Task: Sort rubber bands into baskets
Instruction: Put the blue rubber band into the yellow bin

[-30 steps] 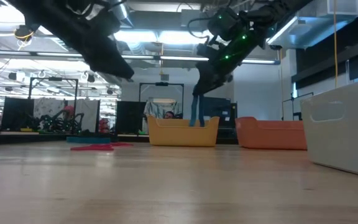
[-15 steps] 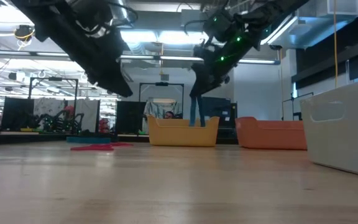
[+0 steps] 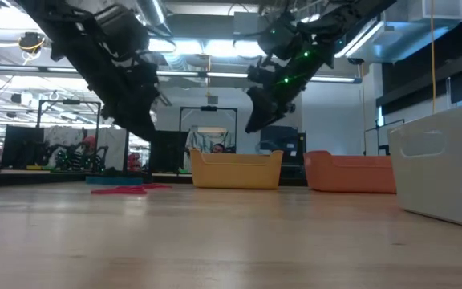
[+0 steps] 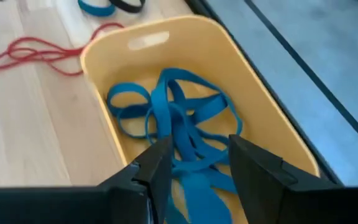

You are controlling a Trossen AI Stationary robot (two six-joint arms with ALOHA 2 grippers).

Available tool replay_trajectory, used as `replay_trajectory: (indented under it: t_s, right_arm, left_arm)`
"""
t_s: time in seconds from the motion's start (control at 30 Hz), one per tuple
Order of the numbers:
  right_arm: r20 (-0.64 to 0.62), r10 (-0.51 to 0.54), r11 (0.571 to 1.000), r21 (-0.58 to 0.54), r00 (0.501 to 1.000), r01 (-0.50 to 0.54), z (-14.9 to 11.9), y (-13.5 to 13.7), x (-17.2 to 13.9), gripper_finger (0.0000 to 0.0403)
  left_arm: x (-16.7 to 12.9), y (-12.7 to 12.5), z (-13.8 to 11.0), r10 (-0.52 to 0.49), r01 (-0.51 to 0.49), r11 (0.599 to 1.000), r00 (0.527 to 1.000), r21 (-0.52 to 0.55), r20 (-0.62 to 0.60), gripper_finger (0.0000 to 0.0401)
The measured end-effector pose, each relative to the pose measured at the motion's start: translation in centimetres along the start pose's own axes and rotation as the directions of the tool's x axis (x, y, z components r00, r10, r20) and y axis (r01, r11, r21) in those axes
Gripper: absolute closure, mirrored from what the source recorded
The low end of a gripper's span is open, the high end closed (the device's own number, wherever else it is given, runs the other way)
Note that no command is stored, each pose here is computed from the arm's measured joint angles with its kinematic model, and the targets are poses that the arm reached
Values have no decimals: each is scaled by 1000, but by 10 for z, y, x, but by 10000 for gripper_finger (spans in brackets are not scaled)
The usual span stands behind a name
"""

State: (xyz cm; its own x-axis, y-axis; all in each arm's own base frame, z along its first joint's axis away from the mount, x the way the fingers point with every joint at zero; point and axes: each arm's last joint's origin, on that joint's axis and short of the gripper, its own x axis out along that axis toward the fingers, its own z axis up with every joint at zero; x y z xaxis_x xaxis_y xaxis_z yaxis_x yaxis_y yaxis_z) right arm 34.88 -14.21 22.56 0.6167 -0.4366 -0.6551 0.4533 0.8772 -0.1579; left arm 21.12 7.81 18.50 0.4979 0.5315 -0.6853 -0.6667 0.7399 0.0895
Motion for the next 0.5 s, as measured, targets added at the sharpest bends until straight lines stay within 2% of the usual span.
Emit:
replay_trajectory:
  t_s: [0.2,0.5]
  right_arm:
    - [31,46,999,9,998,-46,12,2,-9,247]
    - [29,67,998,-1,997,-67,13,10,-11,247]
  left_arm:
    - [13,11,-3,139,-142,987,990,-73,-38,246]
    - [50,27,-18,247,-267,959,951,-93,-183,246]
